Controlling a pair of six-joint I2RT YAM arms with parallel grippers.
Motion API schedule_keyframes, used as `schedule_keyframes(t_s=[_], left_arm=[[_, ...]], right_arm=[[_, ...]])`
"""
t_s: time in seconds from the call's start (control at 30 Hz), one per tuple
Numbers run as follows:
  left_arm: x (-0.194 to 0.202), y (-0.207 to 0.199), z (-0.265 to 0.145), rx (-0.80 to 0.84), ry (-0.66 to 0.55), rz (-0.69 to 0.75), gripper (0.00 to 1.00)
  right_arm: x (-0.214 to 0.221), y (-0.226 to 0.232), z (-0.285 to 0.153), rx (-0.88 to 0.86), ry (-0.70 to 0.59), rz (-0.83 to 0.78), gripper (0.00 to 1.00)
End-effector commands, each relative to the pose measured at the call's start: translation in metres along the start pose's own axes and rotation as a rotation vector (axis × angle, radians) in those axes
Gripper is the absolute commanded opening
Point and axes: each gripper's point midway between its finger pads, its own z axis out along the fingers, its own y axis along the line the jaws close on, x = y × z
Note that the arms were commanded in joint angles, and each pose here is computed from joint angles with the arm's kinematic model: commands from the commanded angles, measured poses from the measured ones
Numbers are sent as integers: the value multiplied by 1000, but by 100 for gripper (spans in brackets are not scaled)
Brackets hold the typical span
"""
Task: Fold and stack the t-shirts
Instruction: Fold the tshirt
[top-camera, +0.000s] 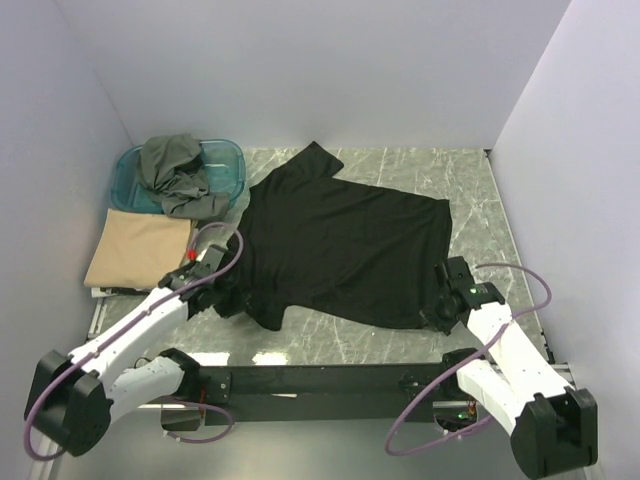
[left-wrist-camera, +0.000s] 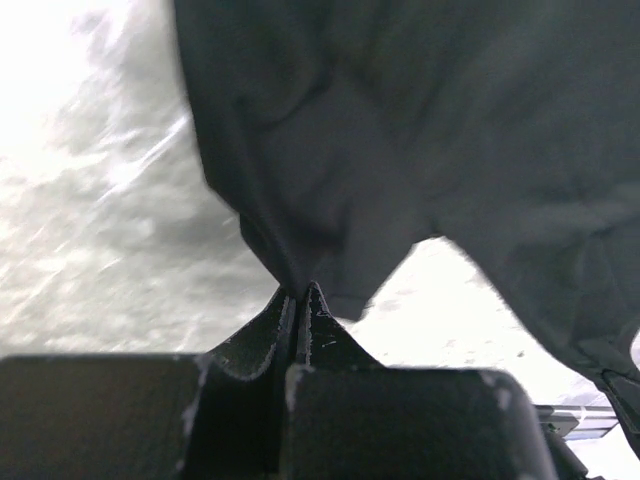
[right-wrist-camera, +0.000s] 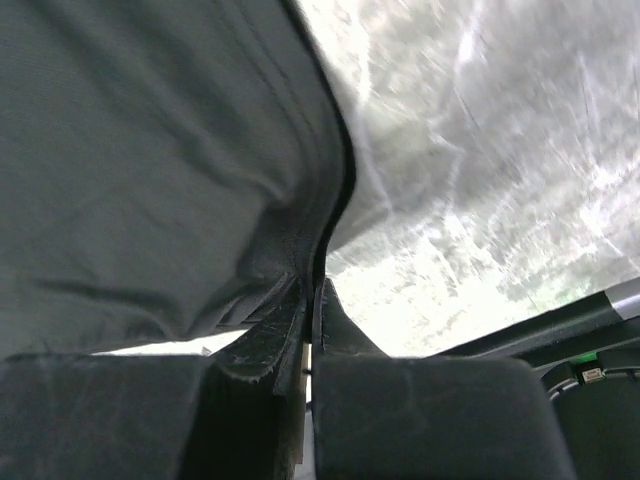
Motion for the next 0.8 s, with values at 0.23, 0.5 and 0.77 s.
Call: schedule_keyframes(t_s=[0.23, 0.5, 0.77], left_arm=[[-54, -89, -11, 152, -109, 101, 1], [-80, -121, 1, 139, -115, 157, 1], [-119, -152, -4, 149, -198, 152, 1]], right_arm=[[-51, 55, -23, -98, -124, -135, 0], [-78, 72, -32, -77, -155, -192, 0], [-100, 79, -34, -77, -173, -176, 0]])
